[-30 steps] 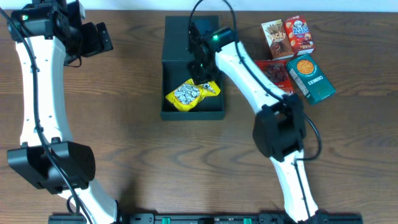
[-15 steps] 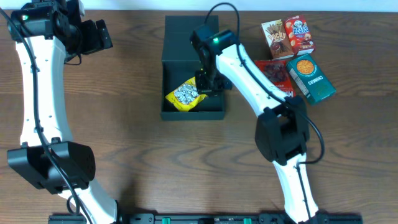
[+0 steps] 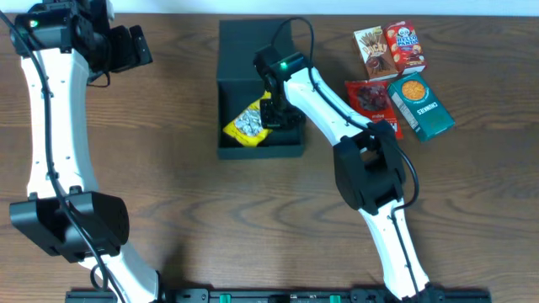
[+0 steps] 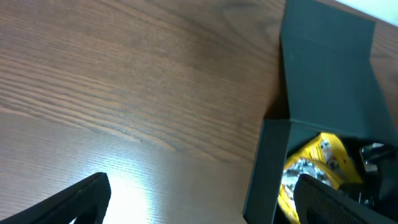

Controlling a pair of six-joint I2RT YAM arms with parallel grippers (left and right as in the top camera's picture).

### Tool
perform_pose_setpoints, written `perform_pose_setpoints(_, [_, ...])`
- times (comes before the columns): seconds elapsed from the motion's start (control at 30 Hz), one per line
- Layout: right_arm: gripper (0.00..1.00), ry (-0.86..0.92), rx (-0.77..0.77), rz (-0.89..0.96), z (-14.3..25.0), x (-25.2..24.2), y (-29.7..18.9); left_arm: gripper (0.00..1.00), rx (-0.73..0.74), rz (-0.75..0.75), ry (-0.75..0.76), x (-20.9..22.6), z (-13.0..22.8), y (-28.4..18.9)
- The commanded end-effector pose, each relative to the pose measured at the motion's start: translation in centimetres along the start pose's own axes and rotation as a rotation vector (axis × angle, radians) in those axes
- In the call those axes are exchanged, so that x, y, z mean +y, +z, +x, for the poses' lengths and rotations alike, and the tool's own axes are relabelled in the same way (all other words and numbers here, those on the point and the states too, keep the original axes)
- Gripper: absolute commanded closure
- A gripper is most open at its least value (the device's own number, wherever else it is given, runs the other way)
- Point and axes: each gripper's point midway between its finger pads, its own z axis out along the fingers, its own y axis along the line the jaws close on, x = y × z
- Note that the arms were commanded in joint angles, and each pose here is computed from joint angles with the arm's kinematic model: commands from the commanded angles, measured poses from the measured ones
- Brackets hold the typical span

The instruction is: Pack container

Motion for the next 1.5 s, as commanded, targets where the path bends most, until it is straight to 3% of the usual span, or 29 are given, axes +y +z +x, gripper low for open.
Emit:
perform_pose_setpoints(0.0, [0.99,-0.074,-0.022,0.018,-0.9,-0.3,2.0,0.05,0.004,-0.006,0.014,0.3,0.0,0.3])
perform_pose_setpoints(0.23, [0.97,-0.115,-0.017,0.007,-0.8,-0.1,1.9,0.05,0.004,-0.006,0.014,0.3,0.0,0.3])
perform_pose_setpoints(0.33, [0.63,-0.036,0.080,-0.053,1.0,0.2,1.7,0.05,0.004,-0.006,0.014,0.3,0.0,0.3])
perform_pose_setpoints(0.37, [0.59,-0.002,0.107,-0.084,1.4,0.5,1.6,0.05,0.004,-0.006,0.014,0.3,-0.1,0.3])
perform_pose_setpoints(0.7, [0.54,0.243,0.160,-0.320,-0.1,1.3,-2.5,0.05,0.003,-0.006,0.014,0.3,-0.1,0.3])
perform_pose_setpoints(0.87, [0.32,0.271,0.106,-0.354,-1.1,1.8,-5.4,0.05,0.003,-0.006,0.014,0.3,-0.1,0.3])
perform_pose_setpoints(1.47, [0.09,0.246,0.001,-0.471,-3.6,4.0,-7.6,0.05,0.004,-0.006,0.013,0.3,-0.1,0.3])
